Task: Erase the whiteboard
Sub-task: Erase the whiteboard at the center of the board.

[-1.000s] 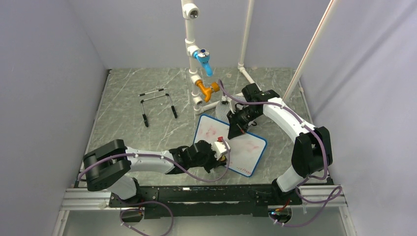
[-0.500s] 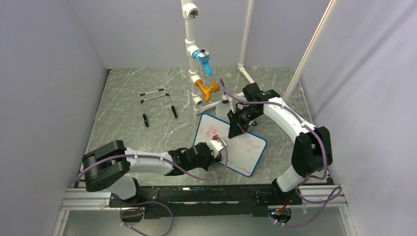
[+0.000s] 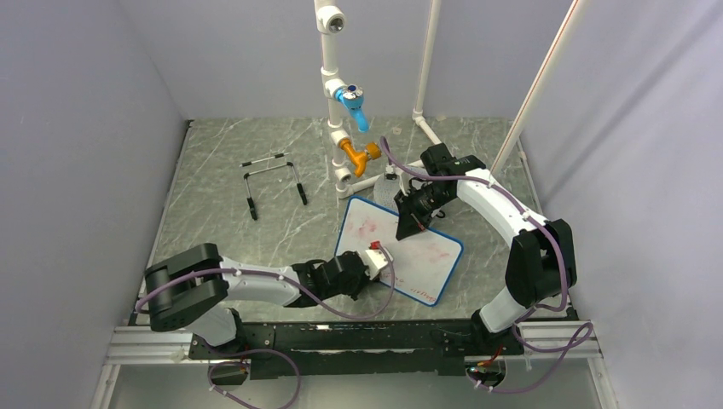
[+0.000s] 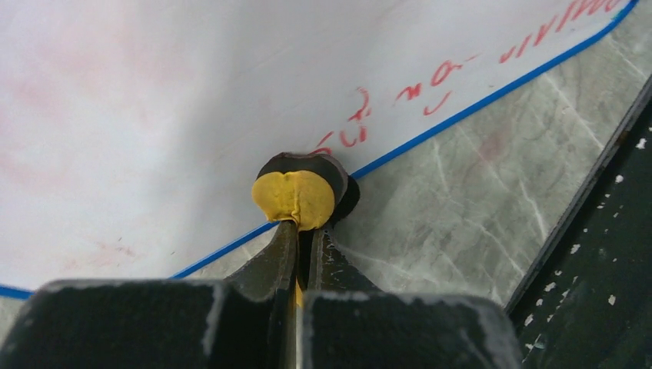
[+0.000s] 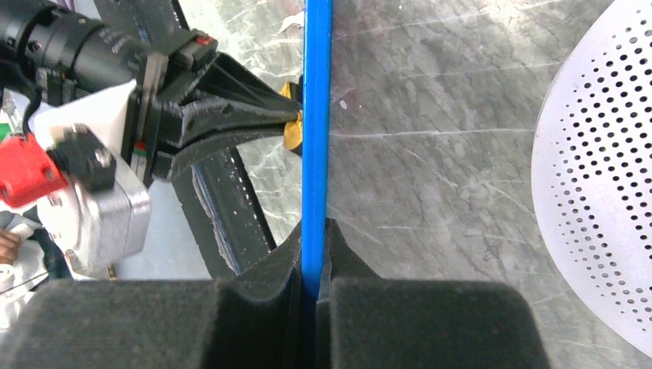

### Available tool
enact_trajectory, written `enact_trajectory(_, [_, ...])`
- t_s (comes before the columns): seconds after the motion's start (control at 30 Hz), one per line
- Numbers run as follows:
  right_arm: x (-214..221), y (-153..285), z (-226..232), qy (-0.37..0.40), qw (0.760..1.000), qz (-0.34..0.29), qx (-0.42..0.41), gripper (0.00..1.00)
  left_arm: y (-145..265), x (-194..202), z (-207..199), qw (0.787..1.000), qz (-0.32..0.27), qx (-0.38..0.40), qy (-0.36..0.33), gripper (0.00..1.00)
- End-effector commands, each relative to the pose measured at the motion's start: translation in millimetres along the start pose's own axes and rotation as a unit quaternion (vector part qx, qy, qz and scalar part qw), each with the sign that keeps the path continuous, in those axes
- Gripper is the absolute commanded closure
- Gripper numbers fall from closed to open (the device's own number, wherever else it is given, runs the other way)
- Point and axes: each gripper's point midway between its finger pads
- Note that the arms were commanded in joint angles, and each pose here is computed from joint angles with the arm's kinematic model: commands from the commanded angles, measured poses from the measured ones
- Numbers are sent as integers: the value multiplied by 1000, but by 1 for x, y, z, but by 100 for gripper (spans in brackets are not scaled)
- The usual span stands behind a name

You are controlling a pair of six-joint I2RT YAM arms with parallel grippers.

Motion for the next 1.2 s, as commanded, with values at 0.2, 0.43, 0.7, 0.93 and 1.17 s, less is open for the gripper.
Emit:
enact_trajectory(0.2, [-12,-2,10,67,997,-29,-31,100,-23,-39,-45,995,-24,65,-69,100])
enact_trajectory(0.43, [-12,-2,10,67,997,-29,-32,100,-10,-8,35,996,4,-89,17,100])
enact_trajectory(0.7, [-12,-3,10,66,997,-28,-32,100,8,10,73,987,12,-149,53,100])
enact_trajectory(0.93, [-12,-4,9,65,997,-28,-32,100,-11,-10,5,1000,-5,8,-7,100])
enact_trajectory(1.17, [-12,-4,9,66,997,-28,-32,100,-31,-31,-49,994,-15,80,-71,100])
Point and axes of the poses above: each gripper's point midway between its finger pads, its own y axis back along the fingers, its own z axis along the line the jaws close on, x = y × z, and after that the axes turned 2 degrees about y, right-handed
